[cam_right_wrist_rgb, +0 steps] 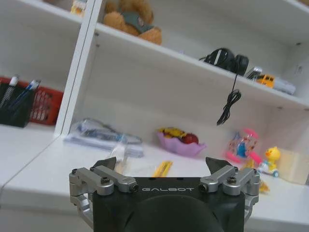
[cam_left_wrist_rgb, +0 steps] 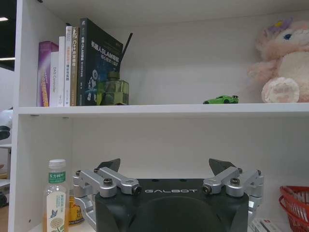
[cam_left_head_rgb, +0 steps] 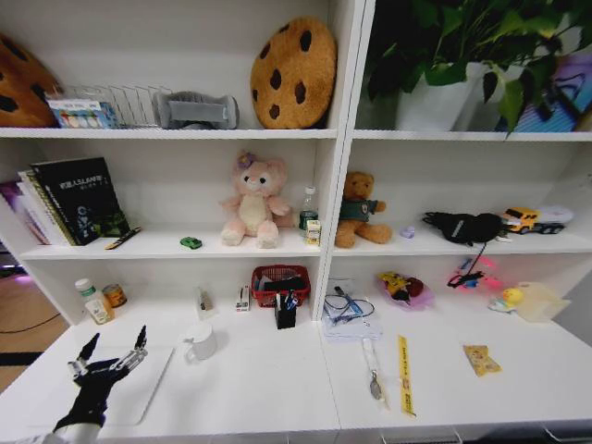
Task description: Organize the objects on the table.
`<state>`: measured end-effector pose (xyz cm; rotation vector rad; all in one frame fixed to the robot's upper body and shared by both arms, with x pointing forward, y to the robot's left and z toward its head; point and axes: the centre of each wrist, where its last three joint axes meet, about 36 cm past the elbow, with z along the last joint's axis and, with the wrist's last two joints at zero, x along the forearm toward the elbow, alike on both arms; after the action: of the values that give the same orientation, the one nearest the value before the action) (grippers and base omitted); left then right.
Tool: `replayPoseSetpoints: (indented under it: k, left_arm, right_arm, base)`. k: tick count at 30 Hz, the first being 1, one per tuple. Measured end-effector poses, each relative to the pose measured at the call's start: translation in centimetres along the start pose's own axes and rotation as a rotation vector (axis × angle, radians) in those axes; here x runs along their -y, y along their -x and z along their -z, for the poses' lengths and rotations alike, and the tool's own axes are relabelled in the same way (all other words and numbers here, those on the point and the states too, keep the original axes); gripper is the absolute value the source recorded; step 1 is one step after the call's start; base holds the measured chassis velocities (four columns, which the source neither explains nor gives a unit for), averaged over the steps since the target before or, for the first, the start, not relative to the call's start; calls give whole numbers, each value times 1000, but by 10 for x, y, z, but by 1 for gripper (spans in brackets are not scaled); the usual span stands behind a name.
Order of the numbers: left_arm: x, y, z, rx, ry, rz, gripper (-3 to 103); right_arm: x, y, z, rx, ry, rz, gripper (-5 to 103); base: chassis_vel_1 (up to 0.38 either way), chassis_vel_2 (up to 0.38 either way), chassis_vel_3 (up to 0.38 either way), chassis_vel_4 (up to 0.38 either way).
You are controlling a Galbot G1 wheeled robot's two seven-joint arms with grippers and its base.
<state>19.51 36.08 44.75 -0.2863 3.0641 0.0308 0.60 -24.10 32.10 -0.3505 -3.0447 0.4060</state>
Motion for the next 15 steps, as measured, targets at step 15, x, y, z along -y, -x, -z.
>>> replayPoseSetpoints:
  k: [15]
  left_arm:
    - [0,0,0,0,0,0,100]
  right_arm:
    - [19,104,45,112,82,-95,100]
  base:
    - [0,0,0,0]
